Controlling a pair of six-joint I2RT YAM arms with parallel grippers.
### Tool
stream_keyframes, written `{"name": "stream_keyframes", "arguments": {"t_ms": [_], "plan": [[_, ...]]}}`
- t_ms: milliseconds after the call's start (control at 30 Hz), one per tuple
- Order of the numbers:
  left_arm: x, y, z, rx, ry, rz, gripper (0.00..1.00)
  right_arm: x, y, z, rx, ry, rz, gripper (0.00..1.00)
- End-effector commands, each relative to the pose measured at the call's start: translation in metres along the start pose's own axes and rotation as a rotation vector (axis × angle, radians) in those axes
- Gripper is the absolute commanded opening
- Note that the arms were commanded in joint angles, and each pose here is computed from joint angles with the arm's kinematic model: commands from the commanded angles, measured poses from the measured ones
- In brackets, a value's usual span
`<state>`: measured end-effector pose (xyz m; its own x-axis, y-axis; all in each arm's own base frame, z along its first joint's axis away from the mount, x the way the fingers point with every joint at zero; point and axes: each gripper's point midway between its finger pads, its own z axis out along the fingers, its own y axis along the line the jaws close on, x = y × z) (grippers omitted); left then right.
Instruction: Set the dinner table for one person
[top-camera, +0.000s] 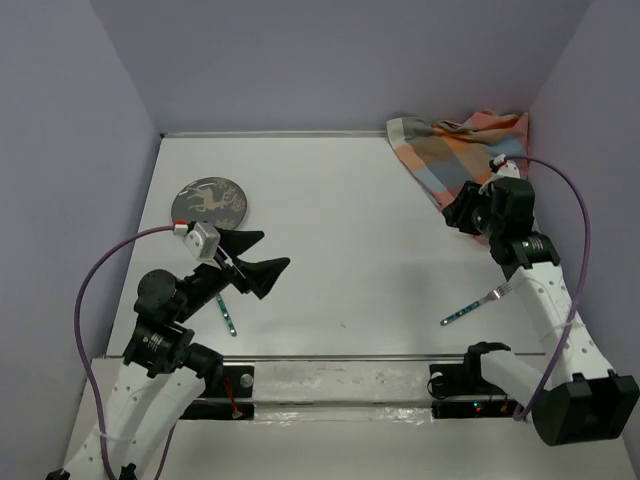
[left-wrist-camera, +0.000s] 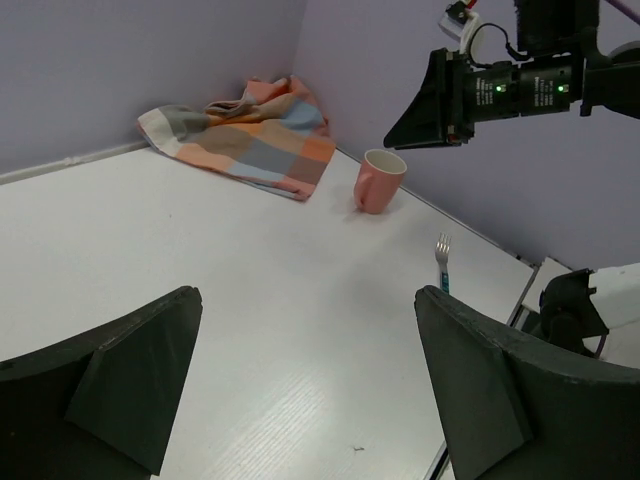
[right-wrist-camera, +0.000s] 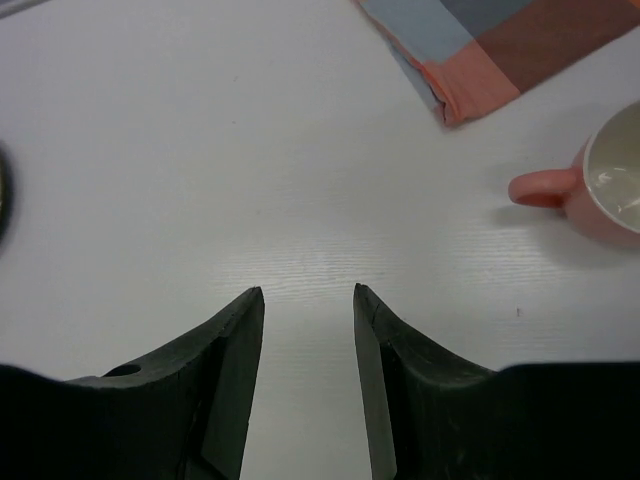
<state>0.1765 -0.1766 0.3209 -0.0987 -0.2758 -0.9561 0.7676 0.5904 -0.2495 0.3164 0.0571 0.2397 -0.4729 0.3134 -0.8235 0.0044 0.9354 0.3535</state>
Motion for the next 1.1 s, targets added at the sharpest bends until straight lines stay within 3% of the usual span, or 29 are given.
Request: {"name": "stream_keyframes", "arguments": {"t_ms": [0,333,533,600,733,1067], "plan": [[-0.03,-0.015,-0.004,0.046,-0.08,0.049,0.99,-0.028,-0.012,0.02,0.084,-0.045,-0.038,0.47],[-0.032,-0.016,-0.003,0.041,-0.091,0.033,0.99,-0.058,-0.043,0.063,0.283,-0.021,-0.115,0.54],[-0.032,-0.007,-0.001,-0.017,-0.099,0.006,0.99,-0.056,-0.055,0.106,0.333,0.098,-0.206,0.55],[-0.03,-0.002,-0.001,-0.045,-0.091,-0.001,0.99,-0.036,-0.064,0.125,0.35,0.206,-0.227,0.47],[-0.027,0.008,0.002,-0.095,-0.084,-0.008,0.99,-0.039,-0.061,0.154,0.328,0.265,-0.253,0.42],[-0.022,0.017,0.005,-0.135,-0.062,-0.019,0.99,0.02,-0.098,0.199,0.412,0.484,-0.306,0.53]]}}
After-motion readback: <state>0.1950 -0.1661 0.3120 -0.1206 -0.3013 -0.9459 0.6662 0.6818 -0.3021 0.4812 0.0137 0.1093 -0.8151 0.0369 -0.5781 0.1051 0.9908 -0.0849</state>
